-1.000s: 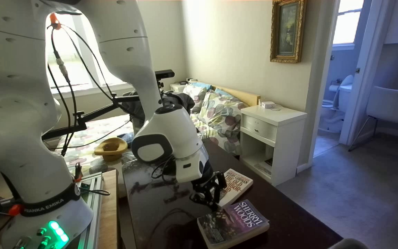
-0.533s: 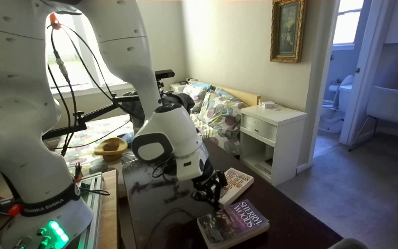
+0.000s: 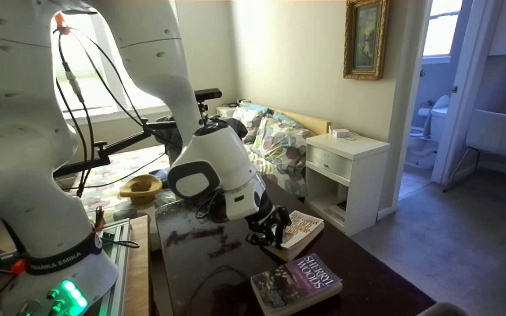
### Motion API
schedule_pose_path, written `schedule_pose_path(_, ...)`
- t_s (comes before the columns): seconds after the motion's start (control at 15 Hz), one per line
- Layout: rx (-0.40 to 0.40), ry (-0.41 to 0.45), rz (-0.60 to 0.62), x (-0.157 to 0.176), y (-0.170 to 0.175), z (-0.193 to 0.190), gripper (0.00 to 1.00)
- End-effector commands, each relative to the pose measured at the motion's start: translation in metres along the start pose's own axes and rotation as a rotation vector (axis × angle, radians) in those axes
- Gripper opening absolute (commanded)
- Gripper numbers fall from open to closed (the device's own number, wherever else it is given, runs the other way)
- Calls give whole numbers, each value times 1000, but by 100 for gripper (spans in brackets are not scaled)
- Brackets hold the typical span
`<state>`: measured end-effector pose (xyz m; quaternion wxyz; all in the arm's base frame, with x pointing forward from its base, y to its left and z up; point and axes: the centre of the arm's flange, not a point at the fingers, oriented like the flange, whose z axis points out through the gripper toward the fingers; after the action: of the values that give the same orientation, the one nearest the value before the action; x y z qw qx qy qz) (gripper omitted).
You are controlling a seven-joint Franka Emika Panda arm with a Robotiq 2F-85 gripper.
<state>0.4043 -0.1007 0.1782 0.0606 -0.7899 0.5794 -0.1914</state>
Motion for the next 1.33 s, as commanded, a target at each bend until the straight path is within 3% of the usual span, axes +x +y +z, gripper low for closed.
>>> schedule_pose_path(0.0,51,16,7,1,-4,-29,1)
schedule_pose_path(0.67,165,43,14,15,-25,-73,1)
schedule_pose_path(1.07,130,-15,-31,23,-30,-64,1)
schedule_pose_path(1.2,103,-57,-94,27,-33,-58,30)
schedule_pose_path(1.27,84,-80,-146,28,-35,-56,35)
